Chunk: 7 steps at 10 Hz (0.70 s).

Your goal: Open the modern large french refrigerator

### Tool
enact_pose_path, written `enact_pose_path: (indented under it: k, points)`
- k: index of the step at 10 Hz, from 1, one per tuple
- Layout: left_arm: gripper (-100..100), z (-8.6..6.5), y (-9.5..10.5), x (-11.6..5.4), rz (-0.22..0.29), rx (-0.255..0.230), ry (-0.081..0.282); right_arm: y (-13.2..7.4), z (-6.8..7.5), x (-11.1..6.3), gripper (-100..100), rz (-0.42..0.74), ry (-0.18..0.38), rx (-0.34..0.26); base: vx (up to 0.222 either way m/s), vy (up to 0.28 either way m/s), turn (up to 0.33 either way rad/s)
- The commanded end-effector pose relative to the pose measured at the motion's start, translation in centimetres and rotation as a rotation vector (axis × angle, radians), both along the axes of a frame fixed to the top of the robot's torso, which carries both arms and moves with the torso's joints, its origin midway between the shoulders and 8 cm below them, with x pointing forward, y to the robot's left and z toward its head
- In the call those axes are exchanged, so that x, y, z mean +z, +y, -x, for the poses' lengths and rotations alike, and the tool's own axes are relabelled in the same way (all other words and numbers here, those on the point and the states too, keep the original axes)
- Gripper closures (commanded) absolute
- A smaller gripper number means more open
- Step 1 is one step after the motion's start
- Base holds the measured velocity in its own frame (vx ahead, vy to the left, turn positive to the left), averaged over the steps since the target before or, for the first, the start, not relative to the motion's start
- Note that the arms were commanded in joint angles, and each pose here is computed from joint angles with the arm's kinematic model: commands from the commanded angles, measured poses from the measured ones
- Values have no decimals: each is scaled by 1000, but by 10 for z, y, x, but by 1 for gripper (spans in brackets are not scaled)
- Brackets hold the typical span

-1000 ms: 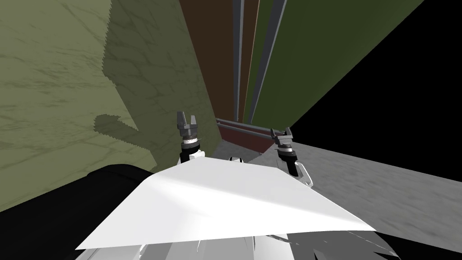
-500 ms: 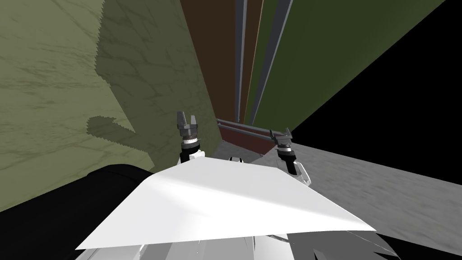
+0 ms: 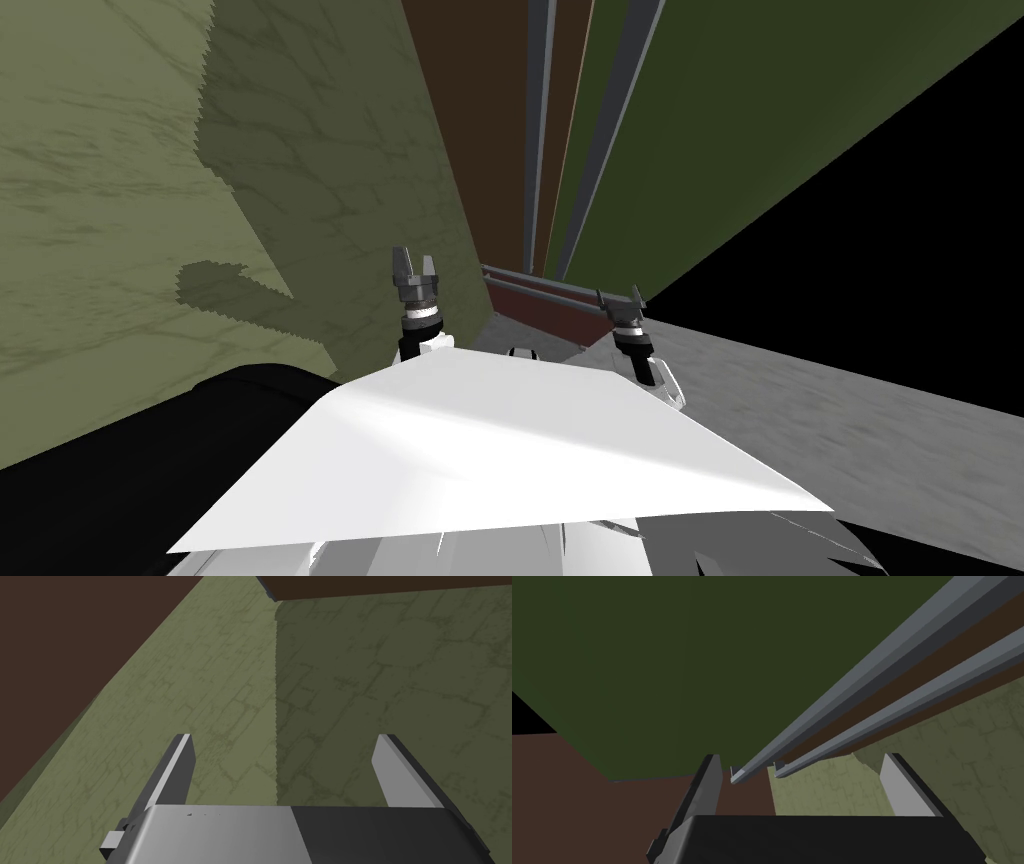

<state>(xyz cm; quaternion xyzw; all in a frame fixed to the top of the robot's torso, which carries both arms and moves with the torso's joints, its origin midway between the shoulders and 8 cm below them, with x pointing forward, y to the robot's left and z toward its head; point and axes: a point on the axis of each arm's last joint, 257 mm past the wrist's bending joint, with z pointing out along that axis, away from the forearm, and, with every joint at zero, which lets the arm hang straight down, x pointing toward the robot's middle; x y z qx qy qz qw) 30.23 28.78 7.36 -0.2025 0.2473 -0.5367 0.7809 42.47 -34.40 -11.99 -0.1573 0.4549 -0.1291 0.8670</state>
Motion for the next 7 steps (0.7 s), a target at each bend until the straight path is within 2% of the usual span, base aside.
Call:
enact_pose_path:
  k: [1, 7]
  points:
    - [0, 0, 0, 0, 0, 0, 0, -4, -6, -14, -100, 70, 4, -49, 63, 15, 52]
    - [0, 0, 0, 0, 0, 0, 0, -7, -13, -32, -100, 201, 5, -139, 51, 10, 27]
